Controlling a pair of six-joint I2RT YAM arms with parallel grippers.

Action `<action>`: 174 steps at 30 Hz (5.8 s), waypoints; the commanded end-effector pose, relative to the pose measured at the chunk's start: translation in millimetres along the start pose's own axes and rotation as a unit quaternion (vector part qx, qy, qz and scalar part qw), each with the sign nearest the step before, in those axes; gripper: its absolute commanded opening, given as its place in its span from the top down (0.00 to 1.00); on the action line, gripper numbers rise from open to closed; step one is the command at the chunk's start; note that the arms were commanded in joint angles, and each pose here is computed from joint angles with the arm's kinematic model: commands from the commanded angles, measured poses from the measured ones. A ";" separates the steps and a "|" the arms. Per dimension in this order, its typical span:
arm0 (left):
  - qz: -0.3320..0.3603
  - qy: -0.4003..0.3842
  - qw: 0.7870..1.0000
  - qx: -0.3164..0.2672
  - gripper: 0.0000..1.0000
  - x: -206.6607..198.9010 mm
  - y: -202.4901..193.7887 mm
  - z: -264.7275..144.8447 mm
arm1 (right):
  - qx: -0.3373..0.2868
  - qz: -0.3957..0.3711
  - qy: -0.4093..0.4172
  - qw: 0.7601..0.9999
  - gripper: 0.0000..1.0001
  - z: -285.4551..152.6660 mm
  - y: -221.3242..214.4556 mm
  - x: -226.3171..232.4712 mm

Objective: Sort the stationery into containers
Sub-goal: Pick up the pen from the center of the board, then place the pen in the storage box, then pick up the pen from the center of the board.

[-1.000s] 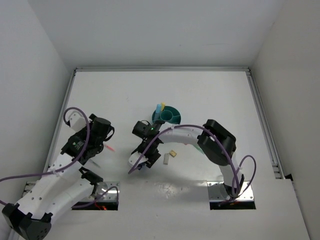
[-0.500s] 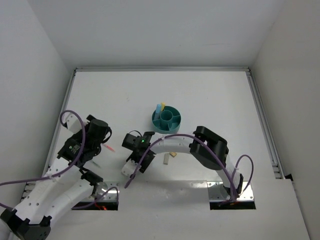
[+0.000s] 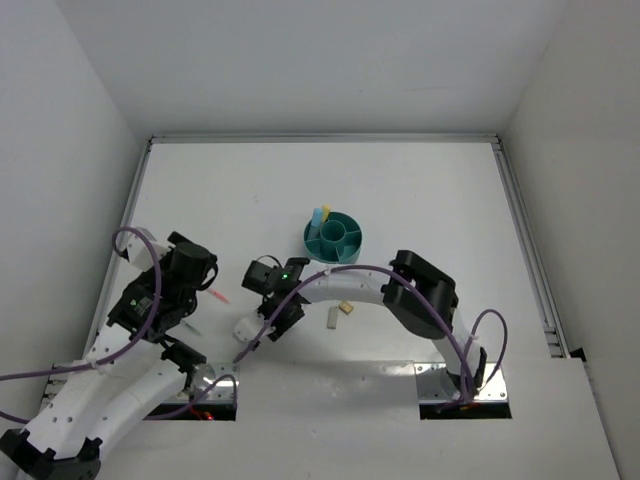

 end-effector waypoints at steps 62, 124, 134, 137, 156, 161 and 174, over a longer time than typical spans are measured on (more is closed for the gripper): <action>0.007 0.019 0.998 0.064 0.20 -2.7 -50.4 33.5 | -0.296 0.429 -0.680 0.515 0.48 -197.8 -146.0 4.6; 0.010 0.293 0.950 0.105 0.56 64.4 -81.7 135.2 | -0.188 0.432 -0.631 0.616 0.94 -283.9 -142.8 19.7; 0.030 0.311 0.943 0.115 0.60 71.5 -87.8 139.6 | -0.188 0.433 -0.640 0.606 0.94 -288.8 -142.2 22.9; 0.033 0.314 0.942 0.116 0.64 73.1 -89.0 140.2 | -0.191 0.428 -0.646 0.603 0.94 -293.7 -140.6 23.1; 0.056 0.235 0.964 0.113 0.88 22.5 -62.9 127.9 | -0.195 0.432 -0.654 0.590 0.94 -298.8 -139.4 26.4; 0.069 0.134 0.980 0.127 0.92 -25.4 -52.2 107.8 | -0.192 0.434 -0.656 0.587 0.94 -299.8 -142.4 27.7; 0.240 -0.444 0.852 0.141 1.00 -154.9 -84.8 4.0 | -0.169 0.421 -0.629 0.631 0.99 -275.3 -149.7 27.5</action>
Point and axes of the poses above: each gripper's point midway between its finger pads, its own z axis out along the fingers, its own x axis along the line the jaws close on, y = z × x, the point moved 5 cm from there along -z, back along the fingers, and after that the axes turned 8 degrees about -z, right-handed, at the moved point
